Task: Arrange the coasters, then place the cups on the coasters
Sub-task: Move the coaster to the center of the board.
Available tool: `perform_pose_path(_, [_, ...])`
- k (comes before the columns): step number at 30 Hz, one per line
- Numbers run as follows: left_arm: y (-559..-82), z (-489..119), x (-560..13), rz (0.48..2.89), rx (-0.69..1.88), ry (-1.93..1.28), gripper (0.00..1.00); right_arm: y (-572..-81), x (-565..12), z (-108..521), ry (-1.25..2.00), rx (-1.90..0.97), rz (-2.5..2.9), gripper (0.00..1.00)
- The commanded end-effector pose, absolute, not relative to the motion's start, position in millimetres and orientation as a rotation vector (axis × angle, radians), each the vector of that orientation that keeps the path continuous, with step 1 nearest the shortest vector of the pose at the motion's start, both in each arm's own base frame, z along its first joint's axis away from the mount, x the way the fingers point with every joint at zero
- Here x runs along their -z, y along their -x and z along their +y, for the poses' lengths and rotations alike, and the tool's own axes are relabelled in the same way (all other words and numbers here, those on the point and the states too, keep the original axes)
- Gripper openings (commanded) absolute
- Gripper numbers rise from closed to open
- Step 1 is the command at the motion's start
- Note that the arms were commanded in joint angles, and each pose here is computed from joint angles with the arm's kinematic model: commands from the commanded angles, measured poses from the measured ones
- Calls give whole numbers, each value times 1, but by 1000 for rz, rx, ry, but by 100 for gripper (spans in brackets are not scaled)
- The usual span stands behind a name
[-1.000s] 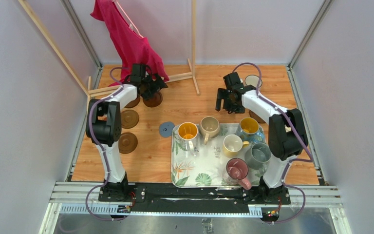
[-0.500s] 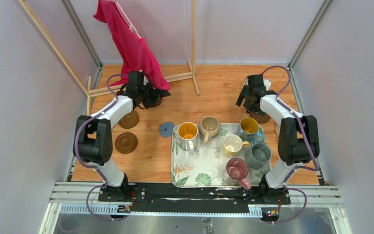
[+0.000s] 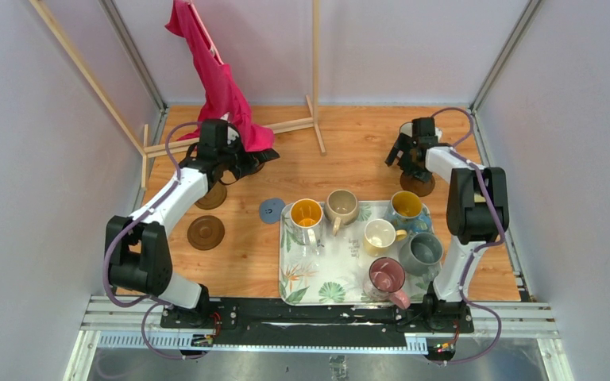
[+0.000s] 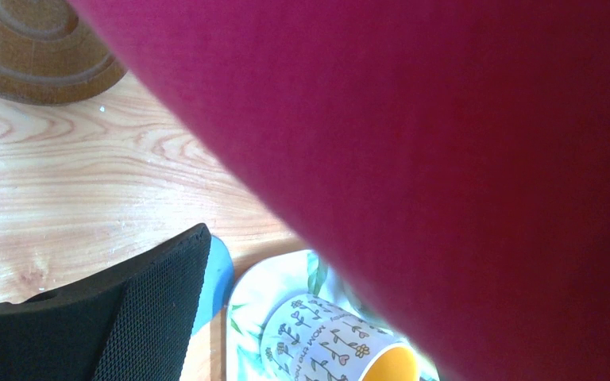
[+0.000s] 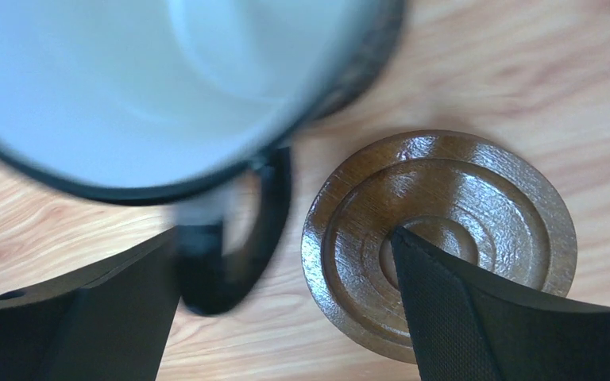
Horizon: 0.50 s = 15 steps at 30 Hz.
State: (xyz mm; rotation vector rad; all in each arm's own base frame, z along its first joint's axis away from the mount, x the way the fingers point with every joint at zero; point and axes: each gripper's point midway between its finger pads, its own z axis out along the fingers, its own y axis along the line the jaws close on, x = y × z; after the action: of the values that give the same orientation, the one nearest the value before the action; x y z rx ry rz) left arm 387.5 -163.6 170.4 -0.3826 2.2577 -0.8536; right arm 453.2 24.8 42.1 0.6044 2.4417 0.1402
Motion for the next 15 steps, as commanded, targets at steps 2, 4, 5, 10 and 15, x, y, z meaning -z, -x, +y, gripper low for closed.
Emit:
perform_pose_path(2, [-378, -169, -177, 2268, 884, 339, 100, -433, -13, 106, -413, -313, 2634, 99])
perform_pose_path(4, [-377, -167, -177, 2271, 876, 340, 100, -429, -4, 131, -358, -344, 2674, 98])
perform_pose_path(5, [-376, -167, -177, 2271, 873, 340, 100, -429, -2, 141, -332, -354, 2685, 98])
perform_pose_path(10, [-369, -161, -170, 2286, 835, 355, 100, -434, -6, 202, -179, -428, 2720, 98])
perform_pose_path(15, [-359, -143, -153, 2317, 729, 440, 100, -434, -12, 275, -20, -547, 2731, 97])
